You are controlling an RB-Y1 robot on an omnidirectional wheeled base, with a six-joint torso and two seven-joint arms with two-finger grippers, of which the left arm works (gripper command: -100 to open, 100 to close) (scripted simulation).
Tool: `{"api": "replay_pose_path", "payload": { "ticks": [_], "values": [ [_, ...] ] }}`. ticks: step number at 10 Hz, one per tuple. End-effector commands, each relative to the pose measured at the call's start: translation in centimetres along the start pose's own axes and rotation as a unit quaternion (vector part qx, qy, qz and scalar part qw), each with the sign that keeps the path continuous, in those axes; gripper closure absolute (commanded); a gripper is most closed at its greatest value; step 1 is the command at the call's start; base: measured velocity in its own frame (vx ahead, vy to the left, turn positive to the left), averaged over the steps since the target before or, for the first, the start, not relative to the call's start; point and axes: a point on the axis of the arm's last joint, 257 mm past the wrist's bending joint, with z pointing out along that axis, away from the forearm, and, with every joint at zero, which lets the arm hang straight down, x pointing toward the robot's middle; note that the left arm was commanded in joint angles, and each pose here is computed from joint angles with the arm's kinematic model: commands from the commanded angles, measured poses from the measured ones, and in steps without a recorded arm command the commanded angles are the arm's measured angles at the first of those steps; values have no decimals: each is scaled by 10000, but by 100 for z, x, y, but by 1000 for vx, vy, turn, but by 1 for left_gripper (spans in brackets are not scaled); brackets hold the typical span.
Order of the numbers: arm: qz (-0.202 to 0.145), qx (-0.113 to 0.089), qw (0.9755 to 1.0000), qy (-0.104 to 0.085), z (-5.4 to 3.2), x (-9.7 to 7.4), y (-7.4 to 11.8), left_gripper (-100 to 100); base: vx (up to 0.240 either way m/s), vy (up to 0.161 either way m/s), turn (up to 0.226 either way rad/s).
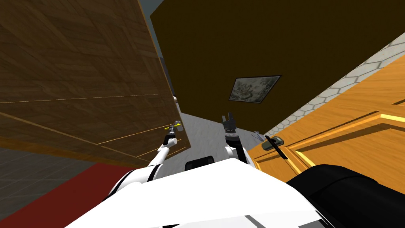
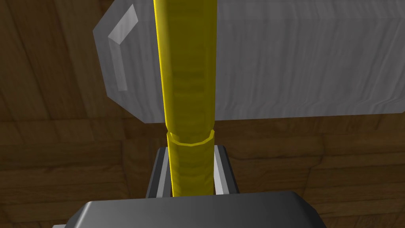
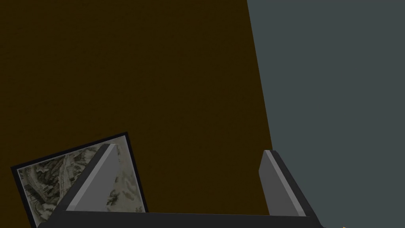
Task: Push the door open
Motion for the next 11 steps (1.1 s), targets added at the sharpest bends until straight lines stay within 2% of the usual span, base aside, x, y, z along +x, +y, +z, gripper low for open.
{"api": "replay_pose_path", "payload": {
  "ticks": [1, 2, 5, 6, 7, 11],
  "values": [
    [15, 38, 9999, -94, 14, -109, -65, 100, 125, -60, 44],
    [13, 39, 9998, -203, 17, -229, -67, 100, 142, -72, 41],
    [8, 42, 9992, -403, 18, -448, -71, 100, 176, -104, 80],
    [8, 42, 9992, -403, 18, -448, -71, 100, 138, -63, 49],
    [5, 44, 9988, -490, 16, -544, -74, 100, 142, -75, 48],
    [-1, 49, 9977, -683, 8, -754, -80, 100, 166, -77, 55]
  ]
}}
